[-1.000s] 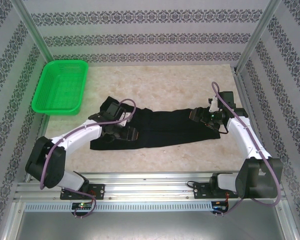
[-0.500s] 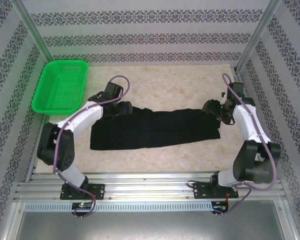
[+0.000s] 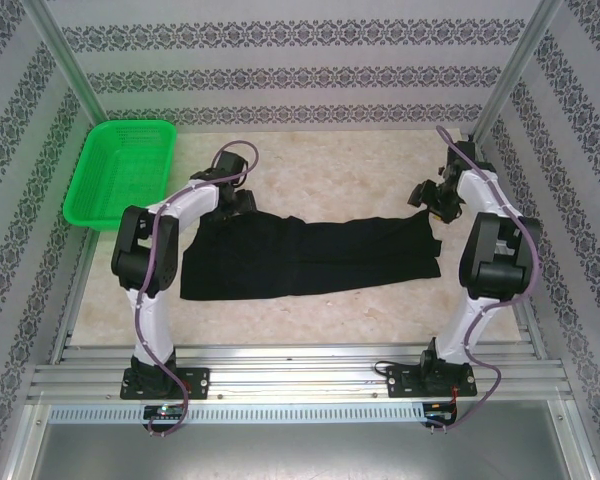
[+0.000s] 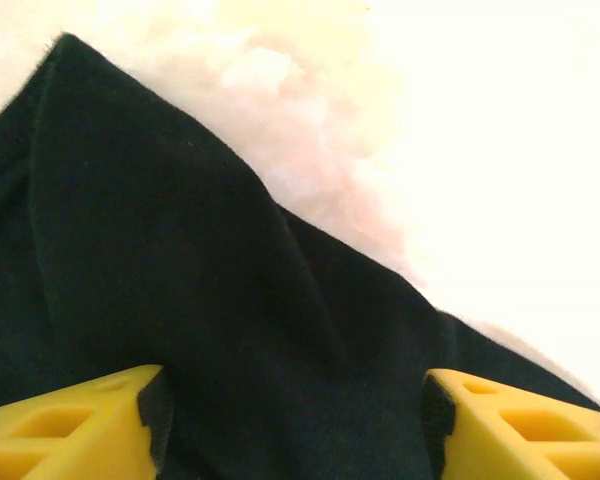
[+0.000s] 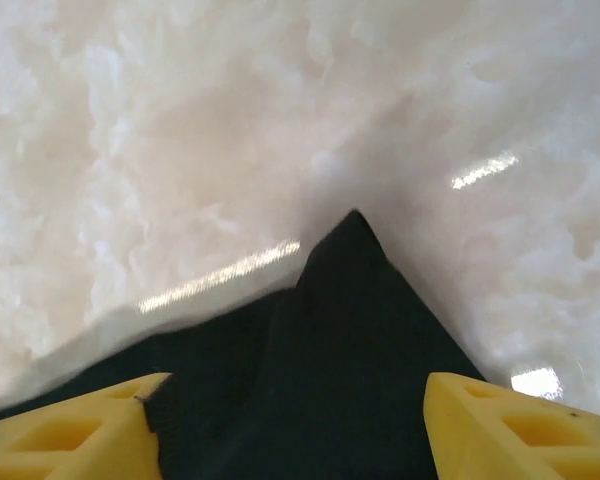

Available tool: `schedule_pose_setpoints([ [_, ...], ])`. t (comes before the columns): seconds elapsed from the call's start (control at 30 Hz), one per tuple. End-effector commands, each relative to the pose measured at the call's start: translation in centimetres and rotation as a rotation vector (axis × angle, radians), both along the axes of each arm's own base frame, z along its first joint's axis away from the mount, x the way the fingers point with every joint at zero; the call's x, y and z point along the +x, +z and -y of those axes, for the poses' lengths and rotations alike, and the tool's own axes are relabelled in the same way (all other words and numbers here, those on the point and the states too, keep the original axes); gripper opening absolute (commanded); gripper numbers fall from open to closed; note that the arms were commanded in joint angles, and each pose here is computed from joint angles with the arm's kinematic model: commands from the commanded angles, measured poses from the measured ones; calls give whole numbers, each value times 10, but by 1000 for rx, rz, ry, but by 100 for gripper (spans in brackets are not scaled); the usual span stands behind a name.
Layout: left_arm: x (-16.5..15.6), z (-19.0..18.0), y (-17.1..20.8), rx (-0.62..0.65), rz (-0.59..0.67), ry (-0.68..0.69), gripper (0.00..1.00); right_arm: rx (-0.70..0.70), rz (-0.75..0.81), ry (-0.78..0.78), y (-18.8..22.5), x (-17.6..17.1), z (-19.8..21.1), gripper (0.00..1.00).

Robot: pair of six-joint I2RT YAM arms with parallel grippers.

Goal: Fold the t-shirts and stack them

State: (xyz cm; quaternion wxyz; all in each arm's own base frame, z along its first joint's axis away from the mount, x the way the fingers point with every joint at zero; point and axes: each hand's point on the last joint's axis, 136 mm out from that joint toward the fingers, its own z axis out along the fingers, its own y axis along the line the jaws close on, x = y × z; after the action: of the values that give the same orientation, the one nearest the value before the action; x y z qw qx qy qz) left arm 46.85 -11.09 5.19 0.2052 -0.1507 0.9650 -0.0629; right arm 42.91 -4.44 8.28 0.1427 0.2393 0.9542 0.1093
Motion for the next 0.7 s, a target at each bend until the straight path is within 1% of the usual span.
schedule_pose_setpoints([
  [0.0, -1, -13, -14, -3, -52, 77, 65, -18, -17, -19, -6, 12, 9, 62],
  [0.13, -7, -22, -27, 32, -99, 110, 60, 4, -38, -30, -19, 23, 8, 54],
  [0.23, -12, -30, -37, 50, -130, 138, 58, 4, -66, -48, -30, 28, 10, 42],
  [0.27, -14, -33, -40, 51, -140, 147, 56, 3, -74, -53, -32, 29, 11, 36],
  [0.37, -19, -41, -47, 71, -168, 164, 53, -17, -97, -71, -37, 30, 16, 13],
  [0.43, -23, -47, -53, 85, -190, 172, 52, -34, -81, -84, -34, 33, 20, 1],
  [0.67, -28, -62, -65, 98, -229, 202, 50, -132, 38, -147, 0, 38, 42, 0],
])
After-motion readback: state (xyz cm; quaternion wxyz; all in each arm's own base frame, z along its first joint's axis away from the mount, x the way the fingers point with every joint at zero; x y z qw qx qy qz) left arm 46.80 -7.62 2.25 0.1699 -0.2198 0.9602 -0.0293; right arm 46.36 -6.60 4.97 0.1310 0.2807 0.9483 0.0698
